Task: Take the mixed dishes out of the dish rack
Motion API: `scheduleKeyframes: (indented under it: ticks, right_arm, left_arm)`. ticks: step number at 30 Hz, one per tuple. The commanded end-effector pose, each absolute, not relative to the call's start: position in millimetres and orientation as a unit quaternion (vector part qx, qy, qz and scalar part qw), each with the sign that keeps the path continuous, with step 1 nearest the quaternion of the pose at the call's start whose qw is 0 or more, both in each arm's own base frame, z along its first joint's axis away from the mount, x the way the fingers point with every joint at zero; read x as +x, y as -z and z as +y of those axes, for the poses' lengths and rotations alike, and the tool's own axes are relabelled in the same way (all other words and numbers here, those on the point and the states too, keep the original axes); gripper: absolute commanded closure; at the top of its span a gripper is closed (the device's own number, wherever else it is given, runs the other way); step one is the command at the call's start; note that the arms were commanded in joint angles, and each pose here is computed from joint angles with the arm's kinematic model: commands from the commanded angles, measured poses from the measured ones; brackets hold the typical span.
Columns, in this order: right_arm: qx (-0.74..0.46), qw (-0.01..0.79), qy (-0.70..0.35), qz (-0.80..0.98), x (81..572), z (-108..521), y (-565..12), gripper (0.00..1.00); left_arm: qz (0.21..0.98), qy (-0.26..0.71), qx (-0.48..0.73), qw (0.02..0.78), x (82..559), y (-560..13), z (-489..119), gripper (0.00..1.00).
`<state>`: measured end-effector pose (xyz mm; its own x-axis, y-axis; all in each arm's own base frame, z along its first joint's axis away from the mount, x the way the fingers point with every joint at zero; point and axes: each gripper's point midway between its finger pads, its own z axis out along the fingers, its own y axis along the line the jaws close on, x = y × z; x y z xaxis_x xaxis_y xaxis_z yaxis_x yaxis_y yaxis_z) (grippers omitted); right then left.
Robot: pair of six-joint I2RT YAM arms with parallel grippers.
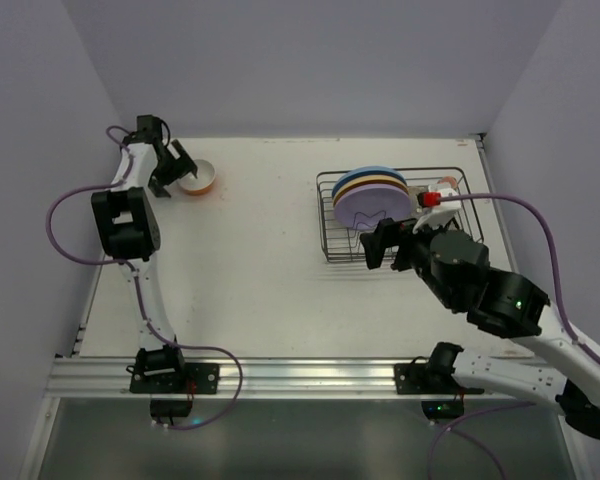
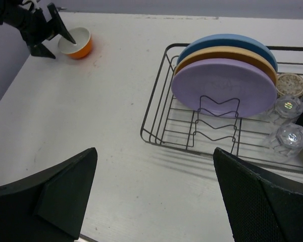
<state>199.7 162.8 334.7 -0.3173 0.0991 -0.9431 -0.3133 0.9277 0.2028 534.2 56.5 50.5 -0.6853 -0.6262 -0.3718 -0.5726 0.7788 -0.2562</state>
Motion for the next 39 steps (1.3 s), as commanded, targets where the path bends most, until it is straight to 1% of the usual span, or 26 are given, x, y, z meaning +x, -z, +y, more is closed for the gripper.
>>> scheduleKeyframes:
  ticks: [1, 4, 7, 8, 10, 11, 12, 13, 14, 15, 16, 18, 19, 20, 21, 22, 24, 25, 27, 28, 32, 33, 34, 35, 36, 39]
  right_arm:
    - [-0.03, 0.587, -0.235, 0.774, 218.9, 172.0, -354.6, 0.01]
    - [-0.01, 0.574, -0.274, 0.772, 240.1, 178.8, -359.4, 0.01]
    - [0.075, 0.57, -0.275, 0.771, 265.7, 171.8, -363.9, 0.01]
    - [0.132, 0.562, -0.291, 0.763, 271.5, 170.0, -366.4, 0.01]
    - [0.207, 0.572, -0.301, 0.734, 286.3, 159.2, -368.9, 0.01]
    - [0.227, 0.568, -0.328, 0.719, 290.0, 161.6, -372.5, 0.01]
    - [0.239, 0.567, -0.337, 0.713, 296.9, 159.0, -367.4, 0.01]
    - [0.251, 0.557, -0.35, 0.71, 303.3, 162.3, -366.5, 0.01]
    - [0.279, 0.54, -0.364, 0.706, 310.3, 163.0, -363.9, 0.01]
    - [0.301, 0.536, -0.365, 0.699, 321.3, 153.7, -366.9, 0.01]
    - [0.314, 0.505, -0.369, 0.714, 325.3, 156.3, -355.4, 0.01]
    - [0.38, 0.467, -0.361, 0.712, 347.9, 145.4, -334.7, 0.01]
    - [0.403, 0.447, -0.342, 0.722, 349.3, 139.2, -316.4, 0.01]
    - [0.471, 0.429, -0.336, 0.693, 352.3, 127.3, -306.8, 0.01]
    - [0.497, 0.416, -0.322, 0.69, 349.8, 122.1, -282.4, 0.02]
    - [0.5, 0.434, -0.353, 0.661, 358.3, 123.7, -290.9, 0.07]
    - [0.503, 0.432, -0.362, 0.655, 361.5, 125.9, -274.1, 0.16]
    - [0.517, 0.414, -0.346, 0.664, 360.1, 125.5, -262.4, 0.16]
    - [0.534, 0.405, -0.322, 0.669, 370.7, 125.2, -257.2, 0.15]
    - [0.543, 0.396, -0.307, 0.674, 370.6, 123.4, -250.2, 0.17]
    - [0.554, 0.393, -0.311, 0.665, 382.4, 127.0, -241.3, 0.28]
    - [0.551, 0.397, -0.314, 0.664, 385.1, 127.8, -243.5, 0.28]
    - [0.55, 0.401, -0.308, 0.665, 387.5, 127.0, -242.0, 0.31]
    - [0.549, 0.403, -0.308, 0.664, 389.6, 127.2, -243.7, 0.4]
    - [0.551, 0.403, -0.306, 0.663, 390.5, 126.6, -241.8, 0.44]
    - [0.556, 0.406, -0.308, 0.657, 393.8, 126.1, -238.0, 0.45]
  left_arm:
    - [0.898, 0.058, -0.33, 0.287, 536.5, -124.1, 63.6, 0.0]
    - [0.883, 0.04, -0.335, 0.326, 531.3, -168.7, 71.7, 0.0]
    - [0.87, 0.035, -0.327, 0.367, 516.4, -221.3, 72.0, 0.0]
    - [0.859, 0.035, -0.323, 0.397, 504.3, -254.7, 70.4, 0.0]
    - [0.859, 0.027, -0.312, 0.405, 481.9, -264.6, 62.9, 0.0]
    - [0.844, 0.038, -0.294, 0.446, 462.3, -301.8, 47.6, 0.0]
    - [0.852, 0.035, -0.289, 0.434, 447.5, -283.2, 40.1, 0.0]
    - [0.853, 0.041, -0.266, 0.447, 435.5, -288.1, 21.4, 0.0]
    - [0.836, 0.049, -0.254, 0.483, 410.5, -315.9, 12.4, 0.0]
    - [0.835, 0.054, -0.239, 0.493, 400.0, -317.3, -1.5, 0.0]
    - [0.852, 0.056, -0.208, 0.478, 383.4, -291.9, -21.8, 0.0]
    - [0.838, 0.085, -0.177, 0.51, 353.9, -304.4, -38.1, 0.0]
    - [0.856, 0.094, -0.145, 0.486, 338.9, -272.0, -50.5, 0.0]
    - [0.845, 0.107, -0.135, 0.506, 321.0, -279.0, -53.0, 0.0]
    - [0.842, 0.12, -0.123, 0.512, 314.4, -272.6, -58.3, 0.0]
    - [0.848, 0.123, -0.1, 0.505, 296.3, -252.4, -62.9, 0.0]
    - [0.849, 0.105, -0.096, 0.509, 282.9, -239.0, -58.3, 0.0]
    - [0.842, 0.081, -0.089, 0.525, 275.5, -240.6, -48.6, 0.0]
    - [0.84, 0.055, -0.11, 0.528, 266.9, -230.6, -37.2, 0.0]
    - [0.835, 0.079, -0.093, 0.537, 262.3, -238.2, -46.3, 0.0]
    - [0.829, 0.086, -0.086, 0.546, 263.3, -238.1, -49.1, 0.0]
    - [0.832, 0.088, -0.081, 0.542, 264.2, -237.4, -51.1, 0.0]
    - [0.836, 0.097, -0.073, 0.535, 265.0, -233.9, -57.3, 0.0]
    - [0.839, 0.098, -0.068, 0.53, 265.5, -230.8, -59.8, 0.0]
    - [0.841, 0.098, -0.066, 0.528, 266.0, -229.9, -61.2, 0.0]
    - [0.844, 0.101, -0.058, 0.523, 266.1, -227.2, -66.0, 0.0]
